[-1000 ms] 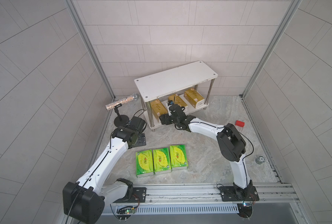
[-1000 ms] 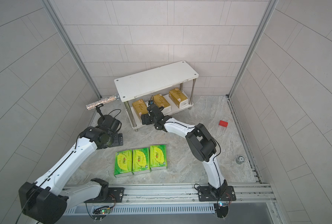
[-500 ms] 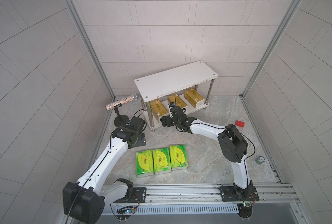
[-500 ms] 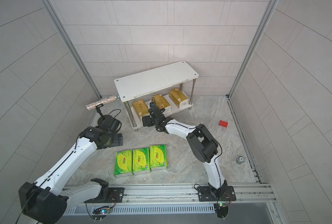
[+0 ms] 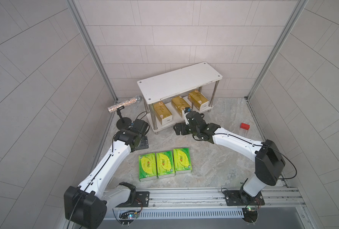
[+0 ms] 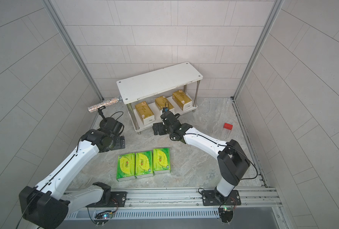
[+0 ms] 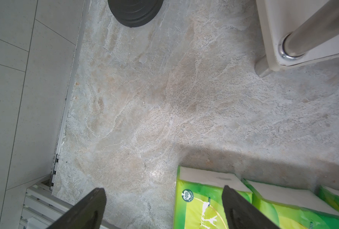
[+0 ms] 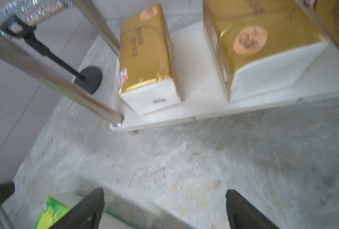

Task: Place the tissue boxes on the shelf by color
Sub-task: Place a box of tissues on the shelf, then move the box of tissues to the center of the board.

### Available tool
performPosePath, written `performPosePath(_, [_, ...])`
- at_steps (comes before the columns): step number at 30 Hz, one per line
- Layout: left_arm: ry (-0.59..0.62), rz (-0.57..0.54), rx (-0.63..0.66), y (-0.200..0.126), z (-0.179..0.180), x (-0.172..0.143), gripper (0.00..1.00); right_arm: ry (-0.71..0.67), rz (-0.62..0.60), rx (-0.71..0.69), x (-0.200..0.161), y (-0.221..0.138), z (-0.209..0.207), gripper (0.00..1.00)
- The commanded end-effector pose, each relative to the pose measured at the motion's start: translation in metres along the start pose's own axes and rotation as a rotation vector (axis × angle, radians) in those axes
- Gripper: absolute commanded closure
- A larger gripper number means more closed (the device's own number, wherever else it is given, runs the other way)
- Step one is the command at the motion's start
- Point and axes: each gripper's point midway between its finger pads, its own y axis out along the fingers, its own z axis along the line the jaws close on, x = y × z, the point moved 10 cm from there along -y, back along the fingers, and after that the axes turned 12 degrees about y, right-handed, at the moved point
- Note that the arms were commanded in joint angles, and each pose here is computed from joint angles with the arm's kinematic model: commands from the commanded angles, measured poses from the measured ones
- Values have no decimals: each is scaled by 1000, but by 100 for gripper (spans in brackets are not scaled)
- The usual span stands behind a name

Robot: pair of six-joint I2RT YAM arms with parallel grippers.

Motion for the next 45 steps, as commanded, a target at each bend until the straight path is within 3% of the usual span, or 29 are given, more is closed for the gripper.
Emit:
performPosePath(1, [-13,-1,6,-2,1,4,0,-37,165,-114,-46,-19,-16,0])
performPosePath(8, [-3,16,-7,3,-2,4,0,66,176,-73,-83,-39,-37,0])
performPosePath(12, [0,19,-18,6,-4,3,0,98,227,18,-102,-30,-39,0])
performPosePath(24, [4,9,-40,4,-5,2,0,110,259,65,-128,-17,-22,0])
performPosePath(36, [26,14,-50,4,-5,2,0,42,288,-115,-139,4,-15,0])
performPosePath(45, [27,3,-51,3,-7,8,0,39,291,-266,-139,8,-60,7])
